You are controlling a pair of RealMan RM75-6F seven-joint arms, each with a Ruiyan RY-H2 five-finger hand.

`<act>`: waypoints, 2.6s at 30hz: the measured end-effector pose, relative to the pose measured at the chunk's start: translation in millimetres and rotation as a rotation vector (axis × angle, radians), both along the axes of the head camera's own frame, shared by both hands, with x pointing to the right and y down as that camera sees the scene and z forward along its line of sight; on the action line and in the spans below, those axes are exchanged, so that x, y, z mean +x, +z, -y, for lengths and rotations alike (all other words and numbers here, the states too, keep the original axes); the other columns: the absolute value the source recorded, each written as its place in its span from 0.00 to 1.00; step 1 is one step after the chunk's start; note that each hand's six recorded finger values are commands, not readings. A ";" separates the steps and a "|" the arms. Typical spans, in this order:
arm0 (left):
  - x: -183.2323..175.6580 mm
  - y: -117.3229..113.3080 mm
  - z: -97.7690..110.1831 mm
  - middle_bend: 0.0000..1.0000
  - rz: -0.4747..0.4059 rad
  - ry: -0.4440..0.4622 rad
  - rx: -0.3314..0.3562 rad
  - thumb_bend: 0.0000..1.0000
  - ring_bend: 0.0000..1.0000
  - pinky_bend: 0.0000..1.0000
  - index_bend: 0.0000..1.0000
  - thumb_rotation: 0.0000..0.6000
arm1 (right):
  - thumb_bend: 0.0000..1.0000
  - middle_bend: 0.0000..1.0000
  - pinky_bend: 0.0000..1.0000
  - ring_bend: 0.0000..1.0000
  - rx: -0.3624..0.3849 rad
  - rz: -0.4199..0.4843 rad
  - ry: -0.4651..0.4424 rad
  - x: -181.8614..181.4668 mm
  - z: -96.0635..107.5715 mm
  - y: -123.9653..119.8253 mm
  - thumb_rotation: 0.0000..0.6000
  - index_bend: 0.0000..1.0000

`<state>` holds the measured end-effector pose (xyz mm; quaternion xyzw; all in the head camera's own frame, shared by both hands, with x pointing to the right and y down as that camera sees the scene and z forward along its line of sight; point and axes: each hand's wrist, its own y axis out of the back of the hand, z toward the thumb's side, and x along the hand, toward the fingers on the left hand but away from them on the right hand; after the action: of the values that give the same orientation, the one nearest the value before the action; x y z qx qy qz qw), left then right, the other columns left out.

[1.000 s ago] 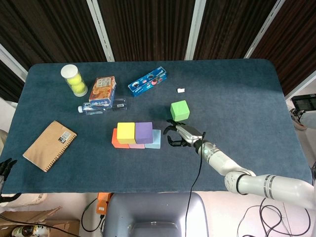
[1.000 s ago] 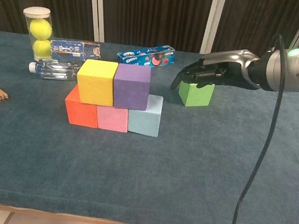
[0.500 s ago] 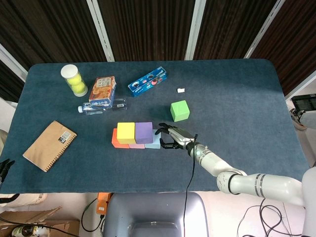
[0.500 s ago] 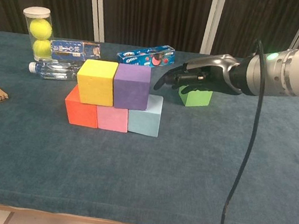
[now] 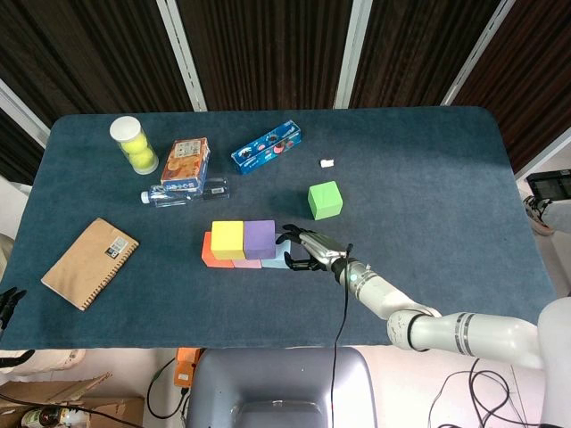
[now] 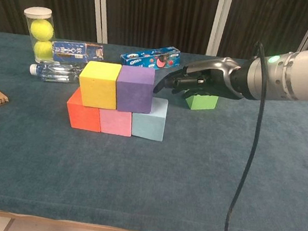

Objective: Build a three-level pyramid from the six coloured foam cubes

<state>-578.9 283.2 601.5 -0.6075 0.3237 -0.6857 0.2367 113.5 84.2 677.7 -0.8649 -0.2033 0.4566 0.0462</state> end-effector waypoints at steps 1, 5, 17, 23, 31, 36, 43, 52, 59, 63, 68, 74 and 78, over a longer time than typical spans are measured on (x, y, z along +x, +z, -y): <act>-0.1 -0.1 -0.1 0.02 0.000 0.000 0.000 0.17 0.00 0.10 0.07 1.00 | 0.59 0.00 0.00 0.00 0.000 0.001 0.001 -0.1 0.0 0.1 0.46 0.22; 0.2 -0.4 0.1 0.02 -0.001 0.000 0.001 0.17 0.00 0.10 0.07 1.00 | 0.59 0.00 0.00 0.00 -0.005 0.005 0.000 -1.7 -0.8 0.0 0.47 0.21; 1.4 -2.9 -0.8 0.02 0.002 0.003 0.006 0.17 0.00 0.10 0.07 1.00 | 0.59 0.00 0.00 0.00 -0.012 0.004 0.000 -1.4 -1.1 -0.5 0.48 0.21; 2.3 -2.1 0.0 0.02 0.000 0.006 0.004 0.17 0.00 0.10 0.07 1.00 | 0.59 0.00 0.00 0.00 -0.012 -0.003 -0.001 3.3 -1.4 -1.5 0.48 0.21; 3.5 -2.9 -0.4 0.02 -0.001 0.007 0.007 0.17 0.00 0.10 0.07 1.00 | 0.59 0.00 0.00 0.00 -0.003 -0.013 -0.009 13.6 -0.1 -7.3 0.53 0.21; 1.3 -5.3 -0.7 0.02 0.002 0.000 0.012 0.17 0.00 0.10 0.07 1.00 | 0.45 0.00 0.00 0.00 0.058 -0.045 -0.002 34.3 7.9 -14.6 0.56 0.19; 4.9 1.1 5.0 0.02 0.001 0.009 -0.003 0.17 0.00 0.10 0.07 1.00 | 0.29 0.00 0.00 0.00 0.273 -0.158 0.020 67.5 40.9 -24.2 0.71 0.16; 6.3 11.8 13.0 0.02 0.017 -0.008 -0.028 0.17 0.00 0.10 0.07 1.00 | 0.20 0.00 0.00 0.00 0.525 -0.468 -0.114 79.4 83.4 -6.0 0.73 0.10; 3.1 18.0 19.6 0.02 0.021 -0.025 -0.044 0.17 0.00 0.10 0.07 1.00 | 0.19 0.00 0.00 0.00 0.604 -0.679 -0.233 71.9 96.9 20.1 0.73 0.08; 3.2 21.0 22.4 0.02 0.019 -0.025 -0.051 0.17 0.00 0.10 0.07 1.00 | 0.19 0.00 0.00 0.00 0.588 -0.721 -0.220 75.0 99.8 34.2 0.73 0.08; 2.5 21.4 22.7 0.02 0.019 -0.028 -0.052 0.17 0.00 0.10 0.07 1.00 | 0.19 0.00 0.00 0.00 0.565 -0.729 -0.211 72.9 99.9 48.8 0.73 0.08; -3.9 23.0 21.5 0.02 0.023 -0.053 -0.059 0.17 0.00 0.10 0.07 1.00 | 0.18 0.00 0.00 0.00 0.540 -0.745 -0.193 72.0 105.1 64.2 0.73 0.11; -8.6 24.3 21.5 0.02 0.024 -0.066 -0.063 0.17 0.00 0.10 0.07 1.00 | 0.18 0.00 0.00 0.00 0.507 -0.750 -0.177 70.5 108.7 79.8 0.73 0.14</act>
<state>-587.5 261.7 625.8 -0.5952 0.3190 -0.7103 0.1986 183.9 -24.5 757.5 -0.6153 -0.2030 0.6684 0.3654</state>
